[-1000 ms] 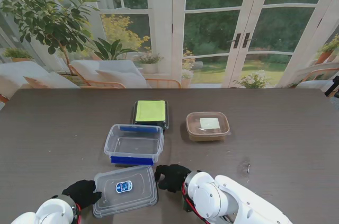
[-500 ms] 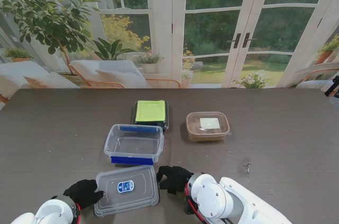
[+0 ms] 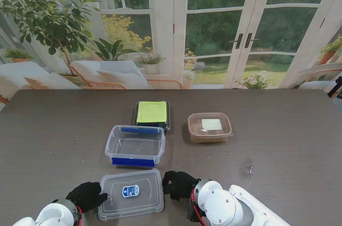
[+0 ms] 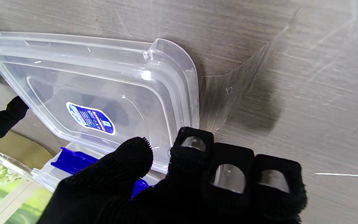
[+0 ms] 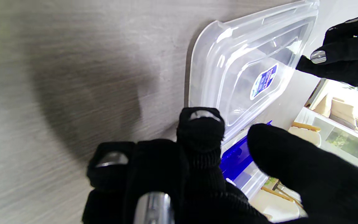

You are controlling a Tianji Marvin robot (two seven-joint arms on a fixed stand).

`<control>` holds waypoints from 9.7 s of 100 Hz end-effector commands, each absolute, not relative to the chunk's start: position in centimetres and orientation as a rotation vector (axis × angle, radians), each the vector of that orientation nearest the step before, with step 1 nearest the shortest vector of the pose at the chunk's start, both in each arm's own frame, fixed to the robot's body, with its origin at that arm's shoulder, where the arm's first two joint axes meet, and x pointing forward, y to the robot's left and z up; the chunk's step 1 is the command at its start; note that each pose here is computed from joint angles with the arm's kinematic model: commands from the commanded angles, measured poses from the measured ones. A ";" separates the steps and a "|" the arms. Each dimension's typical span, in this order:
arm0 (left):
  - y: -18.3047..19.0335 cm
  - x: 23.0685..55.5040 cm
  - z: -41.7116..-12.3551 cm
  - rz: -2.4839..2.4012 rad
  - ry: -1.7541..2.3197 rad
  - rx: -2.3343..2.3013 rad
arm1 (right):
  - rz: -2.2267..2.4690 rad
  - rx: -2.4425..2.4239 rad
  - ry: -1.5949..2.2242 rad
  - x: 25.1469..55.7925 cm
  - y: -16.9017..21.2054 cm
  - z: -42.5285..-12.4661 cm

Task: Pair container bodies with their lids

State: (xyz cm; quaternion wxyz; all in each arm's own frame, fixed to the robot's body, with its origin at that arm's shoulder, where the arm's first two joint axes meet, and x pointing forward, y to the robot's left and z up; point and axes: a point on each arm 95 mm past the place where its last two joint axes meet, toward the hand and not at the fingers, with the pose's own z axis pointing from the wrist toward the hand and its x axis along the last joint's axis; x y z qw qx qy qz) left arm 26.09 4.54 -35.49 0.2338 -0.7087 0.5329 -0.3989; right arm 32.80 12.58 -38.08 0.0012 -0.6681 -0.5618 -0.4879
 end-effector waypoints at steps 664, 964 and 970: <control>7.9 45.6 -30.2 -1.408 1.556 -2.025 | -1.563 -2.360 -1.503 45.3 17.3 -30.7; 9.0 43.3 -30.3 -1.212 1.576 -1.988 | -1.478 -2.450 -1.650 46.0 15.6 -32.3; 9.1 43.3 -30.3 -1.209 1.576 -1.987 | -1.474 -2.453 -1.659 46.0 15.6 -32.3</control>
